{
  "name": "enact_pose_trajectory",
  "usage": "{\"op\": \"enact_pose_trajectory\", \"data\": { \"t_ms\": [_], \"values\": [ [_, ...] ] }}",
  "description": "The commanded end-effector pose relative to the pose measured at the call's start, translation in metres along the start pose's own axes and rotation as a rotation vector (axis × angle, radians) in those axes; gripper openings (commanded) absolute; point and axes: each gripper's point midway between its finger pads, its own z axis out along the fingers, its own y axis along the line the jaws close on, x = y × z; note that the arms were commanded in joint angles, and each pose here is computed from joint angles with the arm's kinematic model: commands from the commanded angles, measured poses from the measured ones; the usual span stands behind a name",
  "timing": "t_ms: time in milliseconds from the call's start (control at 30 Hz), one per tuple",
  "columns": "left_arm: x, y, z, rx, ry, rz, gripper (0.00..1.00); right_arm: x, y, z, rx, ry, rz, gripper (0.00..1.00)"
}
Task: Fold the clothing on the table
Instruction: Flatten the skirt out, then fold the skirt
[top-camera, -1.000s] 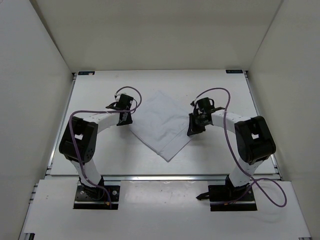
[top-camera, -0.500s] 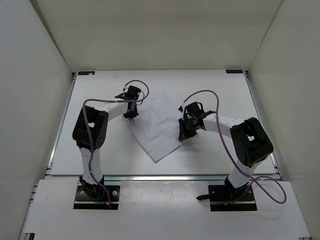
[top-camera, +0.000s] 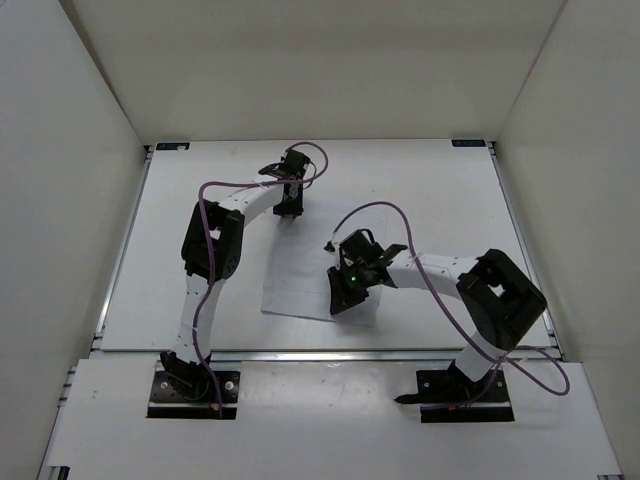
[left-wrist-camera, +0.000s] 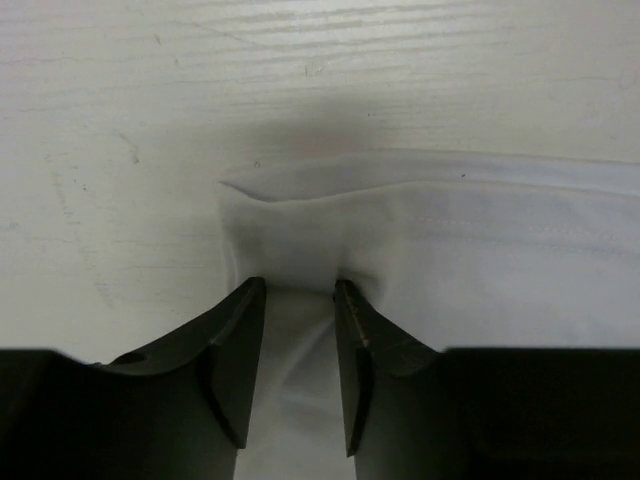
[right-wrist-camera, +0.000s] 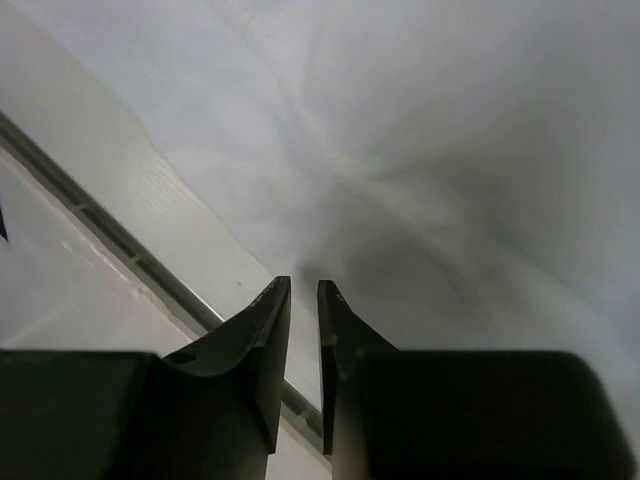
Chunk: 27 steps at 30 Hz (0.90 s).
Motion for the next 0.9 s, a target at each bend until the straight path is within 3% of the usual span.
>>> {"op": "enact_pose_trajectory", "data": {
  "t_ms": [0, 67, 167, 267, 367, 500, 567, 633, 867],
  "values": [
    [-0.008, 0.008, -0.026, 0.032, 0.005, 0.005, 0.46, -0.053, -0.014, -0.047, 0.024, -0.175, 0.068, 0.16],
    [-0.015, 0.015, -0.041, 0.045, -0.028, 0.000, 0.60, -0.079, -0.033, -0.073, 0.022, -0.256, 0.102, 0.27],
    [-0.033, 0.026, -0.072, 0.089, -0.117, -0.025, 0.73, -0.123, -0.071, -0.121, 0.057, -0.418, 0.109, 0.56],
    [-0.035, 0.033, -0.084, 0.128, -0.174, -0.023, 0.85, -0.150, -0.115, -0.149, 0.123, -0.530, 0.089, 0.75],
    [-0.036, 0.035, -0.089, 0.199, -0.205, -0.054, 0.86, -0.176, -0.150, -0.160, 0.165, -0.537, 0.125, 0.79],
    [-0.040, 0.027, -0.082, 0.300, -0.209, -0.078, 0.84, -0.182, -0.192, -0.141, 0.216, -0.489, 0.227, 0.77],
    [-0.045, 0.022, -0.080, 0.355, -0.213, -0.089, 0.80, -0.193, -0.193, -0.139, 0.181, -0.499, 0.224, 0.71],
    [-0.048, 0.014, -0.075, 0.410, -0.208, -0.094, 0.78, -0.201, -0.204, -0.131, 0.185, -0.497, 0.243, 0.71],
    [-0.041, 0.006, -0.052, 0.390, -0.157, -0.066, 0.75, -0.229, -0.222, -0.111, 0.249, -0.441, 0.220, 0.68]
  ]
}}
